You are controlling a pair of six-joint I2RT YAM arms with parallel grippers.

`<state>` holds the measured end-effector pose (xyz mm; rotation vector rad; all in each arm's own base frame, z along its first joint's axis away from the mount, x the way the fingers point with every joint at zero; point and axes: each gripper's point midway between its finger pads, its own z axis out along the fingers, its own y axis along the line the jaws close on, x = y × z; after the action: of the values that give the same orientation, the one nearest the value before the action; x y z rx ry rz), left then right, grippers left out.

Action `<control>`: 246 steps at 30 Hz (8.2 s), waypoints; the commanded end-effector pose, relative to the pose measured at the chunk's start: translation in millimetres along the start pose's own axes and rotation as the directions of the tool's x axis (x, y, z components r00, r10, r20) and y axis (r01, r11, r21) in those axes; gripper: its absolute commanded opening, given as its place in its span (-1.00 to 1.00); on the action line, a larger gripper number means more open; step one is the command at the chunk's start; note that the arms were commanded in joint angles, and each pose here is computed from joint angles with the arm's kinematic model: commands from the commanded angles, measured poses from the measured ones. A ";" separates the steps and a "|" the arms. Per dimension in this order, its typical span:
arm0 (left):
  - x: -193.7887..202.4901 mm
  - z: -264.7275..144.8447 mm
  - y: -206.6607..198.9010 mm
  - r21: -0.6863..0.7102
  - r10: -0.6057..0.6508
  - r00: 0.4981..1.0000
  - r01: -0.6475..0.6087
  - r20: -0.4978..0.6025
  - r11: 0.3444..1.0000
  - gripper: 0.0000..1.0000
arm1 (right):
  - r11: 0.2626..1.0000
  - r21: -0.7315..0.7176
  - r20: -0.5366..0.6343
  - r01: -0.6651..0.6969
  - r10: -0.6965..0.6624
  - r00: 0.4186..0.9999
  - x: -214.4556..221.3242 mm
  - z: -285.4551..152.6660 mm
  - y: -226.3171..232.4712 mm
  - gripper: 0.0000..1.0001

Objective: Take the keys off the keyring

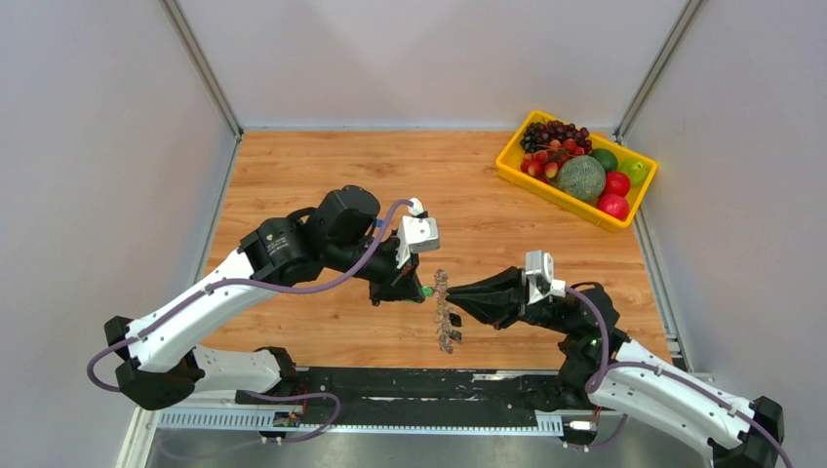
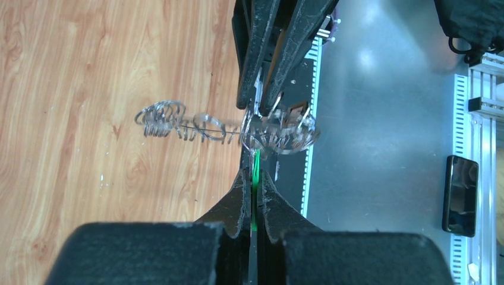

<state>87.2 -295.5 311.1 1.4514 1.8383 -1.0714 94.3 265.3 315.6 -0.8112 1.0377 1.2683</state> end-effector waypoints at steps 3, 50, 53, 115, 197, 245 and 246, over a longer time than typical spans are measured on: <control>-9.1 -16.6 -9.0 0.003 0.031 0.999 -0.031 0.040 1.000 -1.00 | 1.000 -0.010 -0.042 -0.003 0.002 0.999 -1.9 5.9 0.2 -0.23; -6.2 -13.6 -7.5 0.003 0.026 0.999 -0.026 0.035 1.000 -1.00 | 1.000 -0.004 0.077 0.000 0.001 0.997 -15.7 8.1 -1.3 -1.00; -5.9 -13.0 -7.8 0.006 0.025 0.999 -0.025 0.033 1.000 -1.00 | 1.000 0.010 0.140 -0.016 0.015 0.990 -18.0 -0.7 -0.8 -1.00; 3.1 12.4 -4.0 0.056 -0.043 0.999 0.043 -0.001 0.998 -1.00 | 0.995 0.039 0.099 0.095 -0.099 0.990 -31.7 -0.2 -4.2 -0.90; 22.1 21.3 12.5 -0.023 -0.082 0.996 0.082 -0.032 0.996 -1.00 | 0.996 0.064 0.107 0.063 -0.069 0.992 -34.4 6.3 -5.5 -1.00; 96.1 -94.7 316.3 -0.824 -0.379 0.817 0.530 0.434 0.200 1.00 | 0.790 0.556 -0.308 0.259 -0.093 0.947 12.7 -18.3 -130.9 -1.00; 100.6 -93.2 311.7 -0.825 -0.381 0.823 0.522 0.421 0.217 1.00 | 0.806 0.541 -0.319 0.238 -0.065 0.945 17.8 -11.9 -136.4 -1.00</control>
<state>379.4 -126.4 172.5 0.0548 2.3033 0.0129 203.9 226.5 253.9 -0.6201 1.5018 0.5828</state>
